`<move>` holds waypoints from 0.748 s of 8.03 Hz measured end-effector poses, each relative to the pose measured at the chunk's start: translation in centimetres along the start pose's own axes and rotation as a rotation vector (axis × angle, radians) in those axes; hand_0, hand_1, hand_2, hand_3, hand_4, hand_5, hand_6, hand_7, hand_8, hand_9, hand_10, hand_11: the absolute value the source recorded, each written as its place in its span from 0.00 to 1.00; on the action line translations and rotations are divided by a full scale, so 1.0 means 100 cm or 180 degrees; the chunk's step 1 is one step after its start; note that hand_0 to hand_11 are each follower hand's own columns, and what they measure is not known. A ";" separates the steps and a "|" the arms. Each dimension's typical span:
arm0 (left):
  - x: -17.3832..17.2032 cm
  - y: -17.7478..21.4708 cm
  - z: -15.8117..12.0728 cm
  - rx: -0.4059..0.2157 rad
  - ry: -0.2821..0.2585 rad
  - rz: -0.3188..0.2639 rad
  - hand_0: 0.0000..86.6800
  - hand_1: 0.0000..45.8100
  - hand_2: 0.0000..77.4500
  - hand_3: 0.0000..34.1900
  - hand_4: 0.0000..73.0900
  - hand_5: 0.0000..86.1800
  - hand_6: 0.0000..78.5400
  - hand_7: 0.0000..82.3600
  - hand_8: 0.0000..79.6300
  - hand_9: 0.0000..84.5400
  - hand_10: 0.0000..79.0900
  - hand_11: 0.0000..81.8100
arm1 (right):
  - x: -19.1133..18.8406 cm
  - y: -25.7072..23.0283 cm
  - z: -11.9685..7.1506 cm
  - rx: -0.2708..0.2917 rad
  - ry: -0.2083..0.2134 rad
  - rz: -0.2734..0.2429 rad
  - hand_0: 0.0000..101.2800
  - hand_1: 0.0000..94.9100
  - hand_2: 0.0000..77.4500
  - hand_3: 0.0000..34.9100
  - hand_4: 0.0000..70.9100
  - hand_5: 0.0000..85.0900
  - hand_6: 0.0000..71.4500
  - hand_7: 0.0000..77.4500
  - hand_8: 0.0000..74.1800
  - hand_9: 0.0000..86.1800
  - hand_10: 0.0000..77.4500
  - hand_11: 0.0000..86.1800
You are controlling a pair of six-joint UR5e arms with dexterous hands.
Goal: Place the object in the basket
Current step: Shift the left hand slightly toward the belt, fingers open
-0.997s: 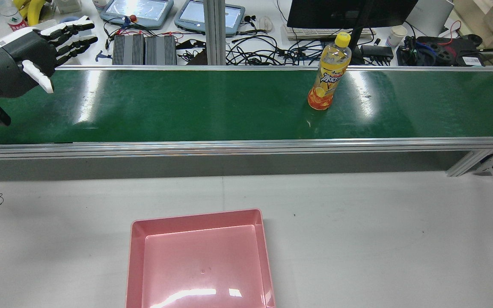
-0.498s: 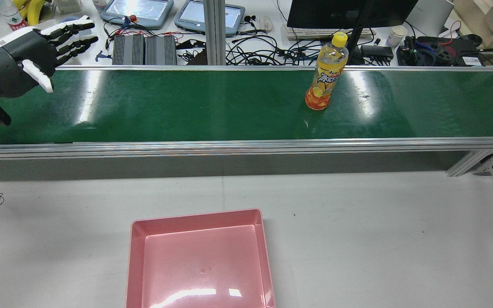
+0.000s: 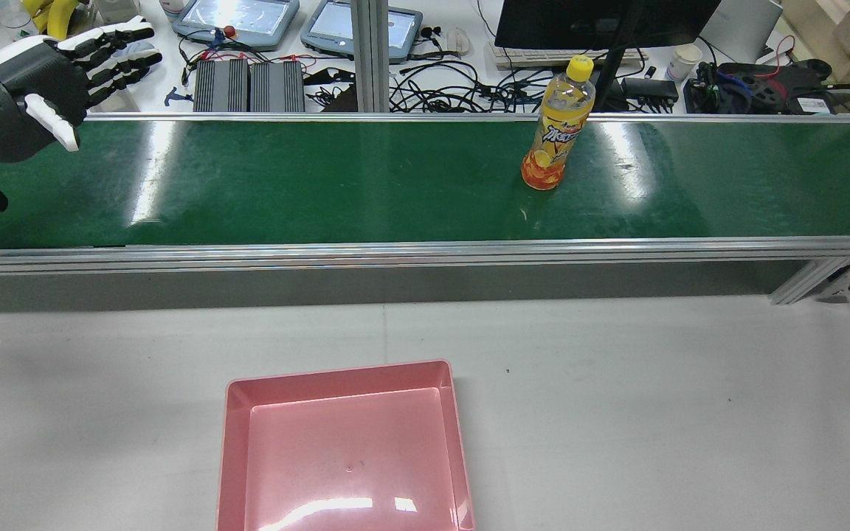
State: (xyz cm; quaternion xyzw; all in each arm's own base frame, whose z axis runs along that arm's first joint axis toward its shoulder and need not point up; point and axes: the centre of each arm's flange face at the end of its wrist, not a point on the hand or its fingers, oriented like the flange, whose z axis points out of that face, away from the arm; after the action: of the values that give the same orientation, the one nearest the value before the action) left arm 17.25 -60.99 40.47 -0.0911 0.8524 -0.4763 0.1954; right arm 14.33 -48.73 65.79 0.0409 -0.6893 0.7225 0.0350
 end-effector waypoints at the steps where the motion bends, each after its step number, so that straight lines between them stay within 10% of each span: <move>1: 0.000 0.005 -0.001 -0.0003 -0.0008 -0.0021 0.69 0.05 0.01 0.06 0.17 0.19 0.00 0.01 0.11 0.14 0.03 0.05 | 0.001 -0.002 0.000 0.0013 0.0005 -0.0002 0.00 0.00 0.01 0.00 0.00 0.00 0.00 0.01 0.00 0.00 0.00 0.00; 6: -0.004 0.007 -0.002 0.0016 -0.0025 -0.0029 0.69 0.05 0.01 0.06 0.17 0.19 0.00 0.01 0.11 0.14 0.03 0.06 | 0.002 -0.004 0.000 0.0024 0.0010 -0.0001 0.00 0.00 0.01 0.00 0.00 0.00 0.00 0.01 0.00 0.00 0.00 0.00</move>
State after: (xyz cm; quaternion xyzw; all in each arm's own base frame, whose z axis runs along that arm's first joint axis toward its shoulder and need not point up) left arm 17.53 -60.33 40.08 -0.0963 0.8500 -0.4790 0.1969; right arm 14.21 -48.71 66.18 0.0401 -0.6865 0.7251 0.0362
